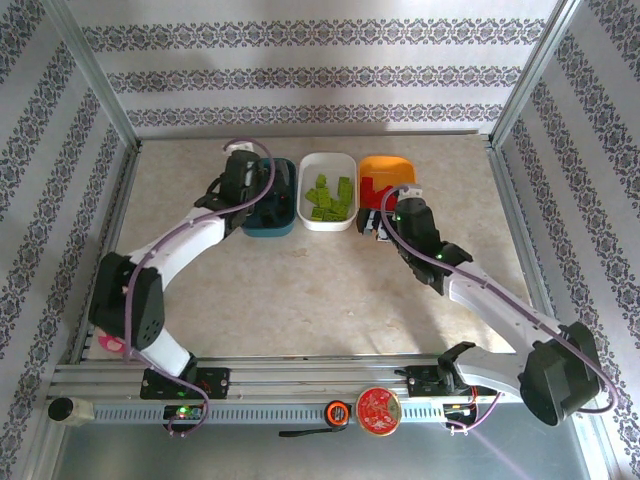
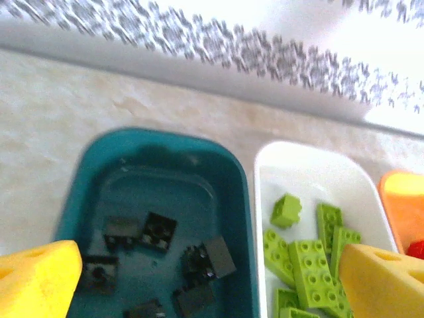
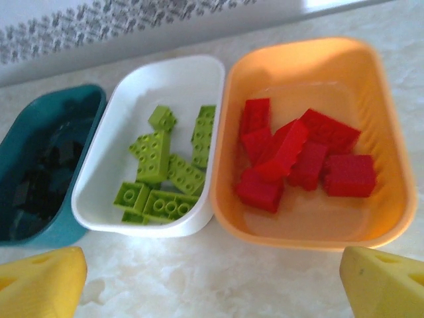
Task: Sort the legos into containers by color
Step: Reset both arms
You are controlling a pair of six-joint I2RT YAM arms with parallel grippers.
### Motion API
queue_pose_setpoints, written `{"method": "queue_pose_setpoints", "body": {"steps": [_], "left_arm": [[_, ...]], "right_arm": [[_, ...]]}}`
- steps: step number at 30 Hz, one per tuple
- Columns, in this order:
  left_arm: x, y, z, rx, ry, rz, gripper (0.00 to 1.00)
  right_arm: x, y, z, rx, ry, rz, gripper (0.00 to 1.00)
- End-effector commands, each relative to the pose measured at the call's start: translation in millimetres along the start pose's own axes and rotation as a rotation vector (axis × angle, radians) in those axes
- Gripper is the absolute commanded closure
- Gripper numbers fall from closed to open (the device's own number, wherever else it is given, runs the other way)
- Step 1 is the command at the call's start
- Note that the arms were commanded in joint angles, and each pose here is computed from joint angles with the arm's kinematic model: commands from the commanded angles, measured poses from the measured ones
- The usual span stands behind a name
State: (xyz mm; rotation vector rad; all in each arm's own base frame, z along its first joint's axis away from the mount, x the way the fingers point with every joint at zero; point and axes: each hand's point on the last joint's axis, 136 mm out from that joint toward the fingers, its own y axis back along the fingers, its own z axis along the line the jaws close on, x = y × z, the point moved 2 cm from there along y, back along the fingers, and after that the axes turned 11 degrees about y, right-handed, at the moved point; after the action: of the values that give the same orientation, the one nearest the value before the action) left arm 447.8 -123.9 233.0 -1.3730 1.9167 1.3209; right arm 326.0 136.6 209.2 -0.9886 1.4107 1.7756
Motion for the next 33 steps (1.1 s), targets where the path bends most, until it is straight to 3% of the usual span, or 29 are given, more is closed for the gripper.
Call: {"method": "queue_pose_setpoints", "body": {"steps": [1,6,9,12,18,20,26,31,33], "left_arm": [[-24,13,27,-0.052,0.022,-0.13,0.0],[-44,37,53,-0.112,-0.12,-0.314,0.0],[-46,38,78,-0.18,-0.2,-0.357,0.0],[-38,30,117,-0.285,-0.237,-0.304,0.0],[13,7,189,-0.455,-0.358,-0.099,0.01],[27,7,199,-0.427,-0.307,-0.083,0.0],[54,8,195,-0.251,-0.318,-0.204,0.01],[66,8,192,-0.145,-0.304,-0.151,0.01],[67,10,194,-0.123,-0.311,-0.232,0.01]], "right_arm": [[-7,8,-25,0.134,-0.011,-0.067,0.02],[-9,18,-39,0.191,-0.029,-0.139,0.02],[-7,23,-52,0.263,-0.061,-0.159,0.02],[-3,28,-69,0.367,-0.105,-0.158,0.02],[-6,28,-73,0.358,-0.092,-0.153,0.02],[-6,28,-78,0.366,-0.1,-0.154,0.02],[-6,25,-88,0.364,-0.132,-0.148,0.02],[-6,23,-97,0.371,-0.109,-0.153,0.02],[-6,22,-101,0.364,-0.091,-0.161,0.02]]}}
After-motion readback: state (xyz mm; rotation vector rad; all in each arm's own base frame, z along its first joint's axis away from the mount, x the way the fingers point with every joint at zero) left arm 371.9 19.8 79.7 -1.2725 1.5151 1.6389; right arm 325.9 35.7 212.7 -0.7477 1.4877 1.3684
